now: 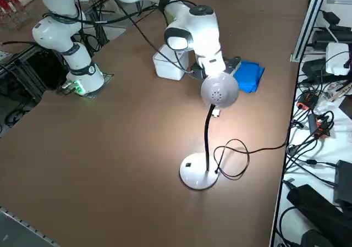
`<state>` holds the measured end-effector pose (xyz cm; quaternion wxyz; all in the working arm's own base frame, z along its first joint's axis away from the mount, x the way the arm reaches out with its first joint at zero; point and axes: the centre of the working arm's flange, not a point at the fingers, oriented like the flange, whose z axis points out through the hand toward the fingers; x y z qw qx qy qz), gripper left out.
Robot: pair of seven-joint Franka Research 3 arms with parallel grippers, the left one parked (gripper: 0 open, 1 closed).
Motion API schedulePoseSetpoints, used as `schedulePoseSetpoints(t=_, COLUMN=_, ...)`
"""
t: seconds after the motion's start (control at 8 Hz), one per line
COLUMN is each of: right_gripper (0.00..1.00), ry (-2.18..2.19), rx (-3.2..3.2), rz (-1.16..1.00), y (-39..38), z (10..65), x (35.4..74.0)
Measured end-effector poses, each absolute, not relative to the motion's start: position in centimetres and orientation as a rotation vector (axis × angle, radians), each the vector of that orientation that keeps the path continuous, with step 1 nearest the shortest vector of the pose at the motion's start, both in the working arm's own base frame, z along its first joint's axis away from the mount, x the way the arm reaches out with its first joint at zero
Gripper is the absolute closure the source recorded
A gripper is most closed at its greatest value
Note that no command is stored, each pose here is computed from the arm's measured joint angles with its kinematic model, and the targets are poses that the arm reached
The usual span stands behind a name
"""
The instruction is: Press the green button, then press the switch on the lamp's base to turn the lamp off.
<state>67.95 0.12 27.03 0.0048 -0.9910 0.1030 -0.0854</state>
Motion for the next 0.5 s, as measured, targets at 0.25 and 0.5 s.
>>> schedulePoseSetpoints(t=0.25, right_gripper=0.99, ry=0.324, rx=-3.102, rz=-0.279, y=0.07, z=26.97, x=67.93)
schedulePoseSetpoints(t=0.5, right_gripper=0.99, ry=0.328, rx=-3.101, rz=-0.281, y=0.07, z=26.99, x=67.93)
